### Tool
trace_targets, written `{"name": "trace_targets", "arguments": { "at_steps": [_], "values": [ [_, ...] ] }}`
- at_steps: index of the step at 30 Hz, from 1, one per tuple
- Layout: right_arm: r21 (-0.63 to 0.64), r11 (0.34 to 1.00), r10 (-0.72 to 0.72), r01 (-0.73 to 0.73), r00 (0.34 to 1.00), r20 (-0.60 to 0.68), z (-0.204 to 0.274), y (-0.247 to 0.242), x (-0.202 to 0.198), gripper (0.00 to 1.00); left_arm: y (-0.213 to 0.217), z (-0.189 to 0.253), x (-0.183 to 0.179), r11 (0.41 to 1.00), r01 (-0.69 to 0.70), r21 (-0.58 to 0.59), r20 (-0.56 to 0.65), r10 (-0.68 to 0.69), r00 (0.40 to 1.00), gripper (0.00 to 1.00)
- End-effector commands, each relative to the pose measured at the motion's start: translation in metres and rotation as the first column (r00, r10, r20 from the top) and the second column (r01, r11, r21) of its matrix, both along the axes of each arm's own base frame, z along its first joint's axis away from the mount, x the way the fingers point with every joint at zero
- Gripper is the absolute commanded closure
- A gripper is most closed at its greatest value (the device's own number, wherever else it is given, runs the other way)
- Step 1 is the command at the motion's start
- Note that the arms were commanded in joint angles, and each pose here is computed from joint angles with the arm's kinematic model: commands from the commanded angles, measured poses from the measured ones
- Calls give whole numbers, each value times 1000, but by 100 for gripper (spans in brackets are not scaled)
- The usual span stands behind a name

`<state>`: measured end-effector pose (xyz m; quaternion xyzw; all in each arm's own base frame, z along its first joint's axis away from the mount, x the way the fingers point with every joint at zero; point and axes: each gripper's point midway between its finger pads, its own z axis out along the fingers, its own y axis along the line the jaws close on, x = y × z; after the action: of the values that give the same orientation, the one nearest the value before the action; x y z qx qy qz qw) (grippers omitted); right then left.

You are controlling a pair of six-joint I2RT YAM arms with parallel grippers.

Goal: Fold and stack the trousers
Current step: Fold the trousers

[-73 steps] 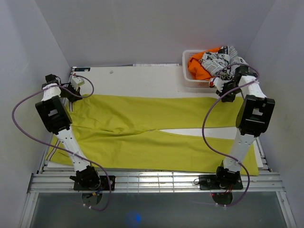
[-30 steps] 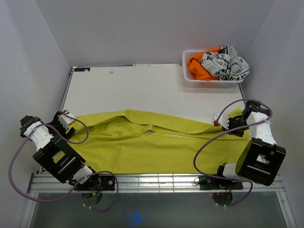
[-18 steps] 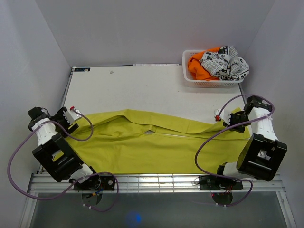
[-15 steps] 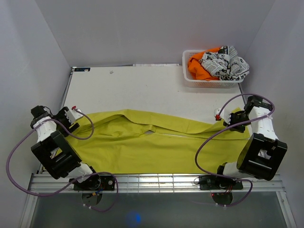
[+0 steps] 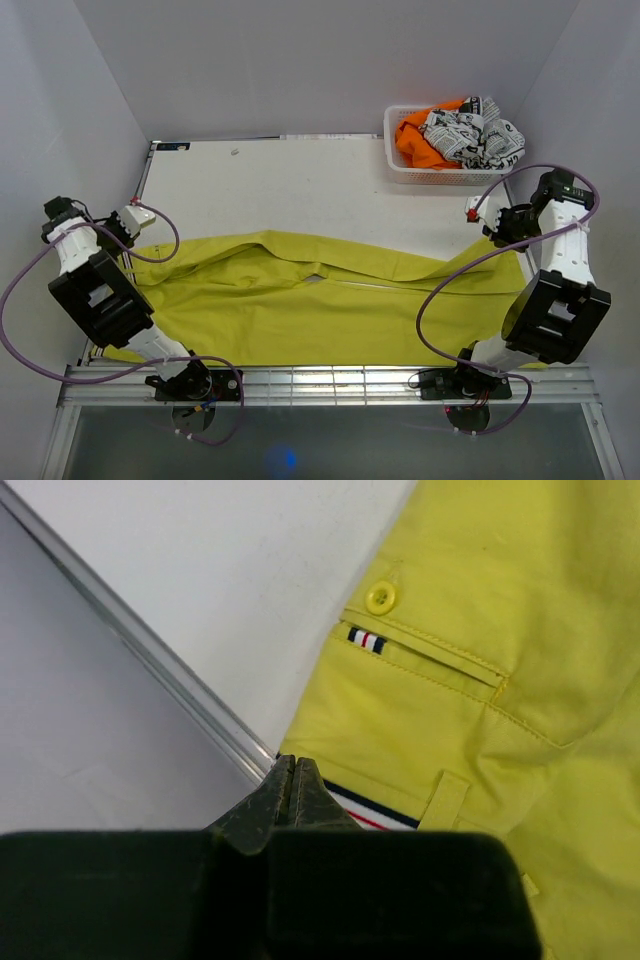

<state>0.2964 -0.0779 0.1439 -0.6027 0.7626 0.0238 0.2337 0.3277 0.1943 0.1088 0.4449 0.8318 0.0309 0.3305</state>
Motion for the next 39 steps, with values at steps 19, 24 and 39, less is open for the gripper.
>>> {"name": "trace_targets", "arguments": {
  "at_steps": [19,24,39],
  "values": [
    [-196,959,227,-206,970,87,-9,0,-9,10,-39,4,-57,981,186,51,-30,-184,982,2],
    [-162,917,366,-364,931,-18,-12,31,2,10,-41,3,-56,981,193,29,-49,-191,980,2],
    [-178,851,381,-494,815,-436,-61,37,19,4,-41,-6,-55,984,173,-49,-101,-178,979,2]
  ]
}}
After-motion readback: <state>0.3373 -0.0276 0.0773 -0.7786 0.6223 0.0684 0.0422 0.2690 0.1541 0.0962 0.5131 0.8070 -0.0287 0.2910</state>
